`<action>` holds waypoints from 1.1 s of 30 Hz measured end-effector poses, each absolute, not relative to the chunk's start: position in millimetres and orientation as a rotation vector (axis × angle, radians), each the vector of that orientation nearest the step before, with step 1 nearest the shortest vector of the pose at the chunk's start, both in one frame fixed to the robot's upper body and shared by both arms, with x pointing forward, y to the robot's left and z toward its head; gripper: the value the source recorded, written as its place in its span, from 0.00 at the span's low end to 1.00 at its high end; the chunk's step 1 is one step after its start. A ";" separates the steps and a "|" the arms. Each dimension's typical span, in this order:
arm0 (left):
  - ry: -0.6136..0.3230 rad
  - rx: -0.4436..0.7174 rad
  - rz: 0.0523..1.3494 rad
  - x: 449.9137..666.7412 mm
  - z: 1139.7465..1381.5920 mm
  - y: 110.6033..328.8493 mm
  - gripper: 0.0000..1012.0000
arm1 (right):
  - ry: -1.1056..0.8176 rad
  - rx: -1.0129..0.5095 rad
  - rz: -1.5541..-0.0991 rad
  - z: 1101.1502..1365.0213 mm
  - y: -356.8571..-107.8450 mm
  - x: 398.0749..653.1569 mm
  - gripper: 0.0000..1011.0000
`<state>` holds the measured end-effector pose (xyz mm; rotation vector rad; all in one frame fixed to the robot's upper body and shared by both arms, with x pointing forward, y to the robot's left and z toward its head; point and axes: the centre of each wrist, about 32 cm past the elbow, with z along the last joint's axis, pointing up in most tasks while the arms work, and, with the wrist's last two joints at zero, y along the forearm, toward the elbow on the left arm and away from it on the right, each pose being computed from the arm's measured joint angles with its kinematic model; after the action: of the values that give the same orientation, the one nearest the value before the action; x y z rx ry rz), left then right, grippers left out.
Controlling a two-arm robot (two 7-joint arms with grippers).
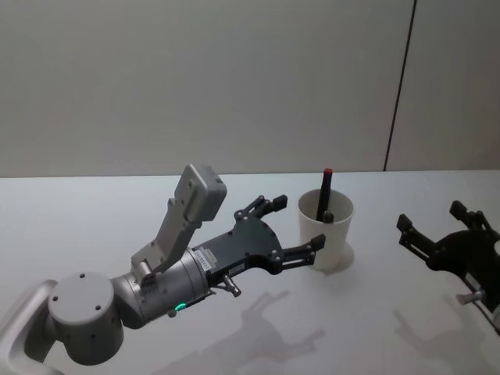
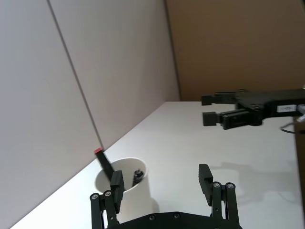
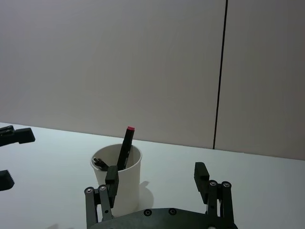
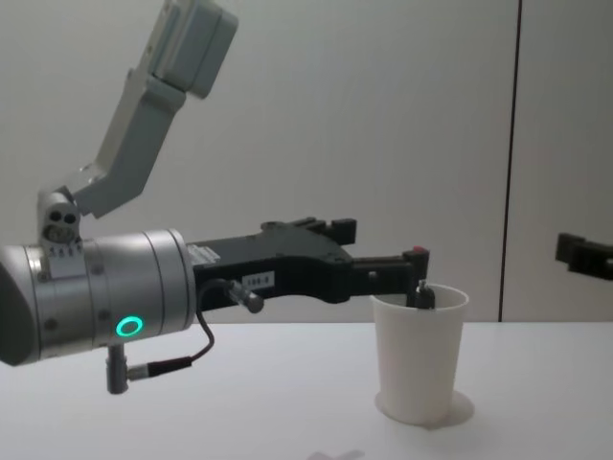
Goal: Place the pen into the pen holder.
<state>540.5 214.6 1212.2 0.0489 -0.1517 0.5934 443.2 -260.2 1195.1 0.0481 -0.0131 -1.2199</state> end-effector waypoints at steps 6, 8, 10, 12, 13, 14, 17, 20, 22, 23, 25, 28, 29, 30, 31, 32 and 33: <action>-0.165 0.055 0.660 535.0 1211.4 212.9 0.99 | -0.047 0.035 -1.226 1191.2 -247.7 443.3 0.99; -0.169 0.057 0.685 532.8 1210.8 212.3 0.99 | -0.057 0.032 -1.228 1190.0 -243.5 443.3 0.99; -0.172 0.059 0.699 531.5 1210.5 212.0 0.99 | -0.063 0.030 -1.228 1189.5 -241.3 443.3 0.99; -0.178 0.060 0.725 529.4 1210.2 211.3 0.99 | -0.069 0.027 -1.229 1189.0 -239.2 443.3 0.99; -0.179 0.061 0.733 528.7 1210.1 211.0 0.99 | -0.071 0.026 -1.230 1188.7 -238.3 443.3 0.99; -0.183 0.062 0.748 527.3 1209.9 210.5 0.99 | -0.072 0.026 -1.230 1188.6 -237.9 443.3 0.99; -0.190 0.064 0.779 524.6 1209.5 209.4 0.99 | -0.074 0.025 -1.230 1188.5 -237.3 443.3 0.99; -0.194 0.065 0.803 522.4 1209.0 208.7 0.99 | -0.074 0.026 -1.230 1188.5 -237.2 443.3 0.99; -0.199 0.066 0.826 520.2 1208.4 208.1 0.99 | -0.074 0.026 -1.230 1188.5 -237.2 443.3 0.99; -0.202 0.067 0.842 518.7 1208.1 207.6 0.99 | -0.074 0.026 -1.230 1188.5 -237.2 443.3 0.99; -0.206 0.067 0.858 517.3 1207.8 207.1 0.99 | -0.074 0.026 -1.230 1188.5 -237.1 443.3 0.99; -0.213 0.068 0.888 514.5 1207.6 206.2 0.99 | -0.075 0.026 -1.230 1188.5 -237.1 443.3 0.99; -0.215 0.068 0.896 513.7 1207.5 205.9 0.99 | -0.075 0.026 -1.230 1188.6 -237.2 443.4 0.99; -0.219 0.068 0.913 512.3 1207.3 205.4 0.99 | -0.075 0.026 -1.230 1188.5 -237.2 443.4 0.99; -0.221 0.068 0.920 511.5 1207.1 205.2 0.99 | -0.075 0.026 -1.230 1188.5 -237.2 443.4 0.99; -0.222 0.069 0.928 510.8 1207.0 205.0 0.99 | -0.075 0.026 -1.230 1188.6 -237.2 443.4 0.99; -0.226 0.069 0.944 509.3 1206.7 204.5 0.99 | -0.075 0.026 -1.230 1188.6 -237.1 443.4 0.99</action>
<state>509.3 204.5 1206.7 0.0686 -0.2258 0.9441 443.4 -237.1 1188.6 0.0257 -0.0747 -1.2303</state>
